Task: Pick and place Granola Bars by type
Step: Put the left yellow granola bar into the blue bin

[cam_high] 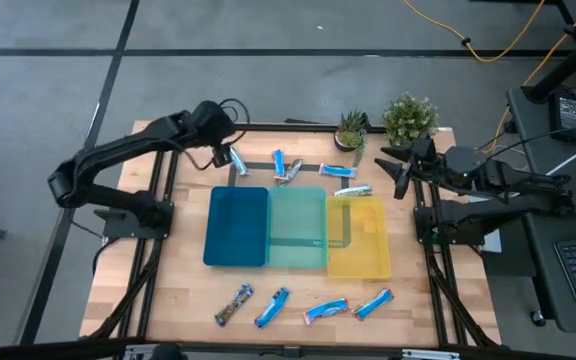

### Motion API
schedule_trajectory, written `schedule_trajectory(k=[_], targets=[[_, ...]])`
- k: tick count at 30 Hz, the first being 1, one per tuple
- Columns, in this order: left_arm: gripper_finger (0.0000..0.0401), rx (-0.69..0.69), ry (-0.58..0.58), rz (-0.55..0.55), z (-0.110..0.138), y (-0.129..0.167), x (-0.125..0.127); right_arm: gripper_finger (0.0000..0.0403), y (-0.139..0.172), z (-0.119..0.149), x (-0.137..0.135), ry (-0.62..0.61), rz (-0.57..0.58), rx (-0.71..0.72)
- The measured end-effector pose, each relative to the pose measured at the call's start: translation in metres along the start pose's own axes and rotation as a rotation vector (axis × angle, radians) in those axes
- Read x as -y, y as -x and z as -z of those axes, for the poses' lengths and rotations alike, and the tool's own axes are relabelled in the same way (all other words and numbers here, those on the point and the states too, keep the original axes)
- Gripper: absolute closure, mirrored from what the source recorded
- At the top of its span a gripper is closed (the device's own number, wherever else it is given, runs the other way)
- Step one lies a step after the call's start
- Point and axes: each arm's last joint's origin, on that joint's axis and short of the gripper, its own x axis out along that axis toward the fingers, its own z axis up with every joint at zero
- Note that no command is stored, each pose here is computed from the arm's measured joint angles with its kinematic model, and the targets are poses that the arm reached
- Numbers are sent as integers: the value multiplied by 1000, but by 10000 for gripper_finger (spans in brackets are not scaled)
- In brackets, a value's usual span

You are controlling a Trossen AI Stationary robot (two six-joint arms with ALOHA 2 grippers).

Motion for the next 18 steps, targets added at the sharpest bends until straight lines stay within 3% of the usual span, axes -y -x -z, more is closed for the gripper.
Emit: schedule_trajectory(k=[7, 18], targets=[[163, -61, -360, 112, 2, -34, -2, 217, 0, 0, 0, -20, 1, 1], [164, -63, -604, 266, 5, -75, 4, 217, 0, 0, 0, -36, 3, 0]])
